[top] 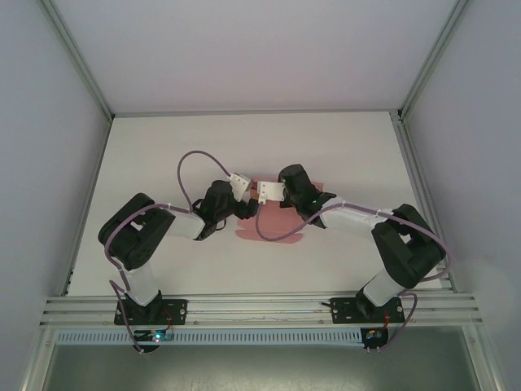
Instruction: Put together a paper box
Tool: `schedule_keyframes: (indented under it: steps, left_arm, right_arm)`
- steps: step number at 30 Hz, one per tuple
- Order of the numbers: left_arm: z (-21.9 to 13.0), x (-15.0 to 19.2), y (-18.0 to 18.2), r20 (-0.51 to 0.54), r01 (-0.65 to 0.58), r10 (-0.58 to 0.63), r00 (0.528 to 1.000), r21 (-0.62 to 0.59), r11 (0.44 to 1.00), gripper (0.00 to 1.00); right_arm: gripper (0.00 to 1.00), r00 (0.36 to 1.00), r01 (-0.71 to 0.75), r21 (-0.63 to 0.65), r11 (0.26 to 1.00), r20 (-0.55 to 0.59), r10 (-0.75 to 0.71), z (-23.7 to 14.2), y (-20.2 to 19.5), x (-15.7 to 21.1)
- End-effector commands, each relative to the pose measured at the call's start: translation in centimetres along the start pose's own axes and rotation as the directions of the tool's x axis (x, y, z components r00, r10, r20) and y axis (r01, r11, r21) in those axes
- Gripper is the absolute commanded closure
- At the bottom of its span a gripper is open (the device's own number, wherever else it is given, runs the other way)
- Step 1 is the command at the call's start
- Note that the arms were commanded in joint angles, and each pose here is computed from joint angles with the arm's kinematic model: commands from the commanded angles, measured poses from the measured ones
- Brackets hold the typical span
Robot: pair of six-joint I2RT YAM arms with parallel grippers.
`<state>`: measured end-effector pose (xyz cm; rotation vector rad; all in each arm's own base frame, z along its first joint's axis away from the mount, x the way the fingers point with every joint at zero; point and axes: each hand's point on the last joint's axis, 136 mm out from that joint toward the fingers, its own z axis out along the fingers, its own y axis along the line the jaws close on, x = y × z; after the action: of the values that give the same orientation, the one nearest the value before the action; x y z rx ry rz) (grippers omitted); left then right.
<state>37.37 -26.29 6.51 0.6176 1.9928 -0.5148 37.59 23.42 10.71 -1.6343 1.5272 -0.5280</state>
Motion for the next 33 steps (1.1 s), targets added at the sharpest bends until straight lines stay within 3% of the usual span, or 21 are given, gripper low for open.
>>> schedule_keyframes:
  steps: [1, 5, 9, 14, 19, 20, 22, 25, 26, 28, 31, 33]
  left_arm:
    - [0.5, -0.6, -0.6, 0.015, 0.001, -0.002, 1.0, 0.057, 0.998, 0.31]
    - [-0.4, 0.4, -1.7, -0.025, -0.012, 0.016, 1.0, 0.126, 0.992, 0.31]
    - [-2.2, 1.0, 0.4, -0.028, 0.049, -0.047, 0.999, 0.089, 0.995, 0.29]
    - [-2.6, 0.1, 1.2, -0.025, 0.134, -0.132, 0.991, 0.188, 0.973, 0.28]
    - [-5.7, -1.6, -2.8, -0.01, 0.107, -0.112, 0.994, 0.393, 0.913, 0.01]
    - [-6.6, -1.9, -3.4, -0.005, 0.094, -0.101, 0.995, 0.416, 0.904, 0.0]
    - [-7.5, -2.5, -2.8, 0.016, 0.1, -0.113, 0.993, 0.364, 0.926, 0.0]
    - [-7.3, -1.8, 2.5, -0.011, 0.18, -0.179, 0.984, 0.035, 0.983, 0.0]
    - [-7.4, -1.1, 4.6, -0.032, 0.212, -0.215, 0.976, -0.085, 0.974, 0.0]
    - [-7.3, 0.5, 7.1, -0.077, 0.245, -0.263, 0.962, -0.19, 0.951, 0.0]
    - [-7.0, 1.6, 7.3, -0.08, 0.296, -0.308, 0.948, -0.131, 0.946, 0.0]
    - [-7.4, 0.6, 5.9, -0.018, 0.311, -0.311, 0.95, -0.002, 0.95, 0.0]
  right_arm:
    - [1.0, 0.994, 0.091, -0.126, 0.988, -0.044, -0.097, 1.4, 6.4, 0.5]
    - [1.0, 0.983, 0.158, -0.027, 0.987, -0.087, -0.159, 1.4, 6.1, 0.7]
    - [1.0, 0.98, 0.184, -0.018, 0.983, -0.074, -0.185, 0.7, 6.6, 0.7]
    - [1.0, 0.978, 0.204, -0.044, 0.978, -0.043, -0.206, 0.1, 7.2, 0.4]
    - [1.0, 0.979, 0.189, -0.056, 0.98, -0.065, -0.192, 0.6, 6.9, 0.9]
    - [1.0, 0.979, 0.188, -0.057, 0.981, -0.064, -0.191, 0.7, 6.9, 0.9]
    - [1.0, 0.98, 0.185, -0.053, 0.981, -0.06, -0.188, 0.8, 6.8, 0.7]
    - [1.0, 0.983, 0.175, -0.05, 0.983, -0.049, -0.177, 0.8, 6.6, 0.4]
    - [1.0, 0.983, 0.176, -0.048, 0.983, -0.045, -0.178, 0.7, 6.4, 0.3]
    - [1.0, 0.983, 0.174, -0.054, 0.983, -0.041, -0.176, 0.8, 6.4, 0.3]
    - [1.0, 0.984, 0.168, -0.06, 0.984, -0.043, -0.171, 1.0, 6.4, 0.4]
    - [1.0, 0.985, 0.16, -0.072, 0.984, -0.047, -0.164, 1.1, 6.5, 0.6]
